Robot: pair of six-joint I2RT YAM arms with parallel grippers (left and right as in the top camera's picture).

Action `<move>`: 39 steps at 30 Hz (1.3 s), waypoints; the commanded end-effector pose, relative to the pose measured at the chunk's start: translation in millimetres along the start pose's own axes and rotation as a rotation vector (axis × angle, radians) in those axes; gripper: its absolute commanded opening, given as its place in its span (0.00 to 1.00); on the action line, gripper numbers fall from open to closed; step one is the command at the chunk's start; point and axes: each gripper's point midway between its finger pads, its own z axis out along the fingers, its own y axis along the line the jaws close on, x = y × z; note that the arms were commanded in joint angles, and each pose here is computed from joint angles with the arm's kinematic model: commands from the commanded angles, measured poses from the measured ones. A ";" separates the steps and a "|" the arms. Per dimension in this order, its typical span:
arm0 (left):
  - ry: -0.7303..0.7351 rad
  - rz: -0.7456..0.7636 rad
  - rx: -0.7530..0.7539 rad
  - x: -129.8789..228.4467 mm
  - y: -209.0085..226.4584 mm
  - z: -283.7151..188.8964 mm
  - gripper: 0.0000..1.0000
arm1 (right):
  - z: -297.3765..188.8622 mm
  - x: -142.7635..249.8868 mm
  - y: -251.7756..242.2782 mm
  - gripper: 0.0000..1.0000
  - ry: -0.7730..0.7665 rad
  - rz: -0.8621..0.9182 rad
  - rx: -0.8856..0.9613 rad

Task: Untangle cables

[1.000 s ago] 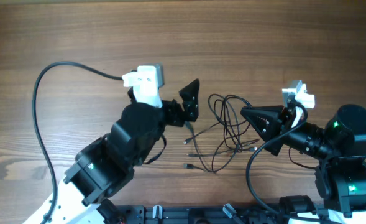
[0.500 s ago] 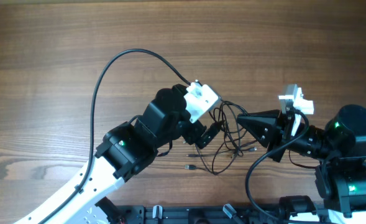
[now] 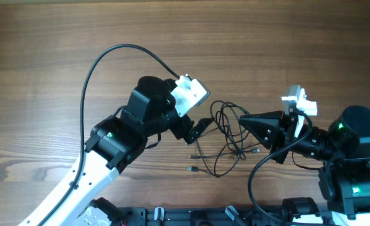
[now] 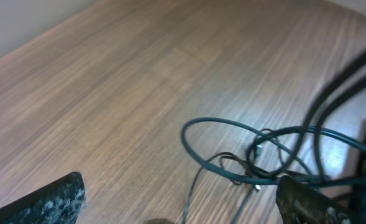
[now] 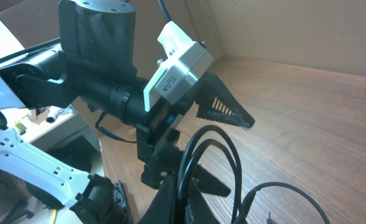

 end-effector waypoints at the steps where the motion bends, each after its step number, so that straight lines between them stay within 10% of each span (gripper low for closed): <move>1: -0.017 0.043 0.129 -2.1 -20.0 0.7 1.00 | -2.0 -3.6 9.7 0.04 -0.007 -0.037 -0.033; 17: -0.006 0.040 0.033 -1.5 2.7 18.2 1.00 | -3.1 -8.5 24.3 0.04 -0.016 -0.068 -0.114; 32: -0.050 0.083 0.311 -10.1 -59.5 22.9 1.00 | -3.3 -11.4 25.7 0.04 -0.023 -0.062 -0.119; 39: -0.086 0.053 0.175 -22.0 -33.3 47.6 0.81 | -4.5 -11.8 33.6 0.04 -0.020 -0.073 -0.164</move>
